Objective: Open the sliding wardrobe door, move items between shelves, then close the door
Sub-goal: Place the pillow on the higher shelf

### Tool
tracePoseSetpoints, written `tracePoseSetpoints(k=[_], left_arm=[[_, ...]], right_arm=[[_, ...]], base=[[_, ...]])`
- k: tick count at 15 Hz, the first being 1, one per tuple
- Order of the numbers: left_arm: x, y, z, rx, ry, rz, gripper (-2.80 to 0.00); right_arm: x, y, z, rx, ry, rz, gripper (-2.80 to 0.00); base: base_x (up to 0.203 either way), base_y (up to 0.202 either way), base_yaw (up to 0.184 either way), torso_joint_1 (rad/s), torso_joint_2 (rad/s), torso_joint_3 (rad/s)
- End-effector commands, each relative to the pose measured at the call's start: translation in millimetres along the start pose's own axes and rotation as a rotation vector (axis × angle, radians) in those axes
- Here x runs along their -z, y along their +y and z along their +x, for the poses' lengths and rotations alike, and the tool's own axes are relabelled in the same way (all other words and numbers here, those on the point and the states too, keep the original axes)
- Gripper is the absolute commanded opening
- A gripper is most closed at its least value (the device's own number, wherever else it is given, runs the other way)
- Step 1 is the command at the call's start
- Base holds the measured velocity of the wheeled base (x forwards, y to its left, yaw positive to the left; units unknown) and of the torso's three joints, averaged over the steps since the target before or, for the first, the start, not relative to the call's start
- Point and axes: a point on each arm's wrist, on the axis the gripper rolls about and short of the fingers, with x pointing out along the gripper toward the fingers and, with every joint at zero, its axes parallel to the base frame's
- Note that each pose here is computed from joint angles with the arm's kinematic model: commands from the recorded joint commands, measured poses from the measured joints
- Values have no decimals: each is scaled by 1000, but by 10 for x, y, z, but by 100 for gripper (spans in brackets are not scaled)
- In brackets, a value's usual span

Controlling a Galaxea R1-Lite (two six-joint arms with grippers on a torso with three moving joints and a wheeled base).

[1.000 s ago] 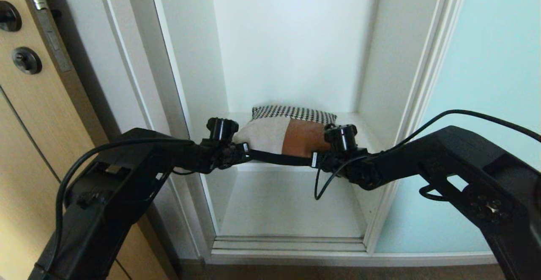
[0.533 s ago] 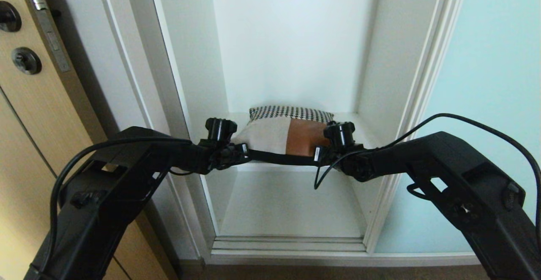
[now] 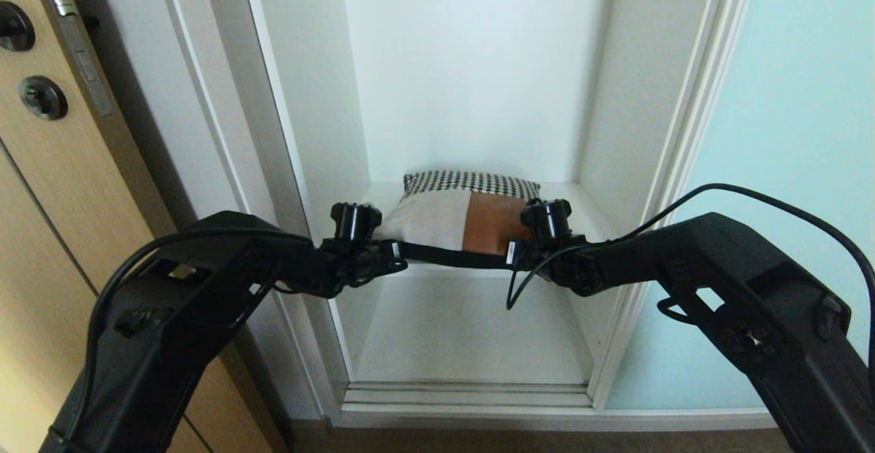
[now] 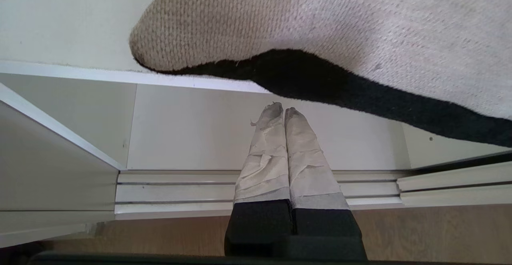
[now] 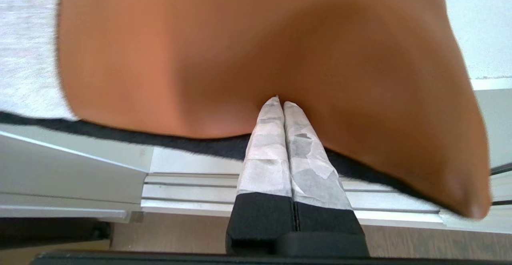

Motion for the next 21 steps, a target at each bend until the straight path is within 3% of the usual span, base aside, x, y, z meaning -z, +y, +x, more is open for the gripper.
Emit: tracePoseSetpoints(k=[1, 15, 21], left_arm=[[31, 9, 11, -1, 6, -2, -280], [113, -55, 141, 33, -13, 17, -280], [85, -64, 148, 35, -25, 25, -280]], right_arm=[[-91, 22, -115, -6, -10, 6, -280], [-5, 99, -152, -27, 17, 2, -280], [-28, 98, -162, -27, 17, 2, -280]], base=[[0, 0, 0, 0, 0, 0], [0, 0, 0, 0, 0, 0], [171, 0, 1, 3, 2, 2]])
